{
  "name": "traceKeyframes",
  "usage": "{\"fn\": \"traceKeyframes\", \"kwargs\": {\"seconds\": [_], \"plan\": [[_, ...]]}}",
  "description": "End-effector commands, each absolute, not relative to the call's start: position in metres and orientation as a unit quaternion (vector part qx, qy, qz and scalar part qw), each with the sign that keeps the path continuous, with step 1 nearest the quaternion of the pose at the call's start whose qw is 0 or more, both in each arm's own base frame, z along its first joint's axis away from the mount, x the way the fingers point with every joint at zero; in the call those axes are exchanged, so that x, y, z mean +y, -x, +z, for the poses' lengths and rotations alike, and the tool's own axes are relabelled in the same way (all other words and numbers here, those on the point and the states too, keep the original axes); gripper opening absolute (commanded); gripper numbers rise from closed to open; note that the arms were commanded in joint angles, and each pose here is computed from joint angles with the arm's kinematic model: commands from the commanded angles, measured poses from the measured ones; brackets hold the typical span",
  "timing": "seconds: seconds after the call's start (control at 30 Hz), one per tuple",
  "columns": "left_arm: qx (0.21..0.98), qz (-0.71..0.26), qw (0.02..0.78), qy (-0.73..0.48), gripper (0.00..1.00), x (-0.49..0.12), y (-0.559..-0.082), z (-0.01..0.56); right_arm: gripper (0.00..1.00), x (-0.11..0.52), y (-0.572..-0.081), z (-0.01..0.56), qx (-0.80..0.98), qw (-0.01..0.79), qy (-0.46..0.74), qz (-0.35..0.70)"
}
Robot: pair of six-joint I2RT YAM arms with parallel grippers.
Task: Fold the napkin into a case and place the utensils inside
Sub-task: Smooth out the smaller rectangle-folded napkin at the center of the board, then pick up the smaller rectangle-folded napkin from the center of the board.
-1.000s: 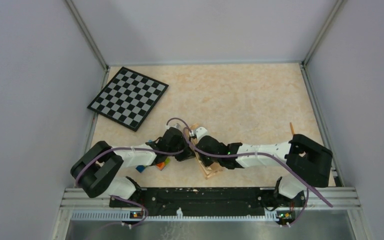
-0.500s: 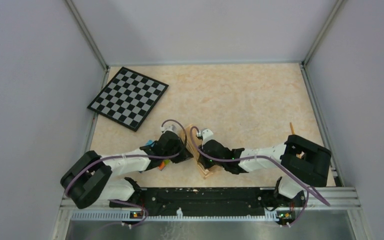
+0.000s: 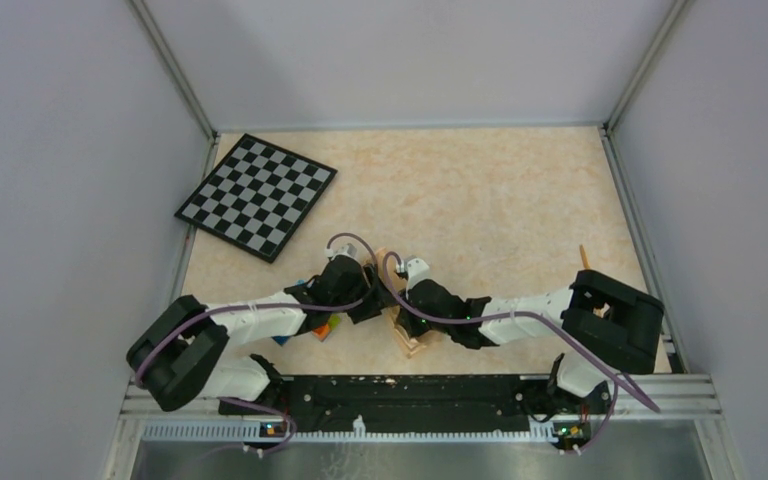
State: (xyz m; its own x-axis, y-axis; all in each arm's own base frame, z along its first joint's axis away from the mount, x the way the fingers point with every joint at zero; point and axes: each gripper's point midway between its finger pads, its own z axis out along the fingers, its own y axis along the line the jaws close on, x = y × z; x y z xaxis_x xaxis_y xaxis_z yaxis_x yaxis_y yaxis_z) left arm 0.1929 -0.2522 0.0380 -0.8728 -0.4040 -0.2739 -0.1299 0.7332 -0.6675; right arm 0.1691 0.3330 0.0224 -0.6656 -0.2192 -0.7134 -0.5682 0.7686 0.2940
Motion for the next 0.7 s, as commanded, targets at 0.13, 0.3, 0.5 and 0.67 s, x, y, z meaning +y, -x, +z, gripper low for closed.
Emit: {"fn": "traceKeyframes", "kwargs": {"seconds": [0.13,0.3,0.5,0.67], "plan": [[0.928,-0.274,0.163,0.192,0.57,-0.253,-0.191,0.001,0.0,0.32,-0.167,0.015,0.882,0.332,0.234,0.24],[0.925,-0.263,0.187,0.201,0.12,-0.247,-0.197,0.006,0.02,0.321,-0.168,0.019,0.878,0.339,0.237,0.24],[0.924,-0.263,0.193,0.202,0.0,-0.247,-0.199,0.017,0.48,0.323,-0.169,0.041,0.865,0.37,0.262,0.217],[0.917,-0.283,0.183,0.212,0.0,-0.252,-0.197,0.032,0.69,0.337,-0.165,0.067,0.825,0.423,0.31,0.213]]}}
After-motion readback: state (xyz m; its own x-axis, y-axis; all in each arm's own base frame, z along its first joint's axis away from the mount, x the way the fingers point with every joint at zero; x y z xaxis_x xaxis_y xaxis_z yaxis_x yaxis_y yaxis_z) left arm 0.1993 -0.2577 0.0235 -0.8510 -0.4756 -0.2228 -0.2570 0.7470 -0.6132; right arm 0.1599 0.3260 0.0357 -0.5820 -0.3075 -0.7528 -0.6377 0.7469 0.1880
